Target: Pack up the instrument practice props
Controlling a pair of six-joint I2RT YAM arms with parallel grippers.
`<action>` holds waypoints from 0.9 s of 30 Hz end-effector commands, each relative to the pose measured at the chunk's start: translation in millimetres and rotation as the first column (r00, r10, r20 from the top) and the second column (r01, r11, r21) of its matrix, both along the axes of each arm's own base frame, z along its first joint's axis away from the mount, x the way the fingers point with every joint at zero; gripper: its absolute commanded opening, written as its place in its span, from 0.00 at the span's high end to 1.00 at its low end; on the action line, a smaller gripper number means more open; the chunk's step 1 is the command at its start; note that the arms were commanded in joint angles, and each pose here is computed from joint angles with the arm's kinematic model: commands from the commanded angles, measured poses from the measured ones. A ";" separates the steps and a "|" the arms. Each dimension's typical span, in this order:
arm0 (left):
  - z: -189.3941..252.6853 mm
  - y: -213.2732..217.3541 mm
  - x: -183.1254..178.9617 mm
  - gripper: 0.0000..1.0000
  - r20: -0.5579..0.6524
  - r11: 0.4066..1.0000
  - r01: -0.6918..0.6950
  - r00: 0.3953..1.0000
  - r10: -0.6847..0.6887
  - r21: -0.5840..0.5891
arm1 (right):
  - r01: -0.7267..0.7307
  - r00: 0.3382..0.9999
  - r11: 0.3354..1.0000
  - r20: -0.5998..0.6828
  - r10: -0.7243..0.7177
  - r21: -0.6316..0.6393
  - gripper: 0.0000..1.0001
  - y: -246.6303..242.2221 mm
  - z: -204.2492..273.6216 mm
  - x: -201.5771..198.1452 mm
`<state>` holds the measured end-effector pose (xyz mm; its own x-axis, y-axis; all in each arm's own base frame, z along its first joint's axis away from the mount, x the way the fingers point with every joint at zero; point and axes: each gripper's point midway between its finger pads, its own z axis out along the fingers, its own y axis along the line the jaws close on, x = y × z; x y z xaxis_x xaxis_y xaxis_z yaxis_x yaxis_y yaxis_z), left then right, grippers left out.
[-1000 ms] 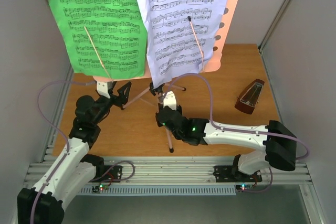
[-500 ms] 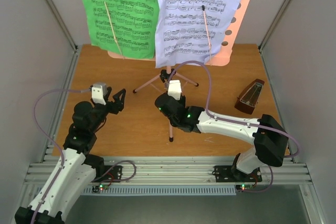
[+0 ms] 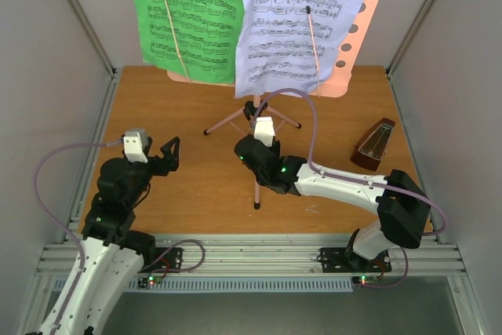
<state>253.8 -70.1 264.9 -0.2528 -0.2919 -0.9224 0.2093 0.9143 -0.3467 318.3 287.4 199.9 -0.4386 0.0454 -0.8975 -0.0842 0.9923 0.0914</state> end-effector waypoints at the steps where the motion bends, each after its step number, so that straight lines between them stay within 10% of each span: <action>1: 17.4 11.1 -7.1 0.05 -0.005 0.998 -0.056 0.998 0.056 -0.021 | -0.068 0.998 0.997 -0.001 0.068 -0.037 0.44 2.4 -1.8 -0.3; 11: 32.6 21.7 -23.1 0.02 -0.023 0.993 -0.102 0.995 0.101 -0.052 | -0.280 0.959 0.955 0.011 0.282 -0.095 0.02 14.0 10.1 -18.6; 27: 64.5 -5.8 -62.3 0.01 -0.138 0.993 0.094 0.985 -0.104 -0.073 | -0.488 0.866 0.873 -0.129 0.484 0.001 0.02 -52.5 2.4 -96.3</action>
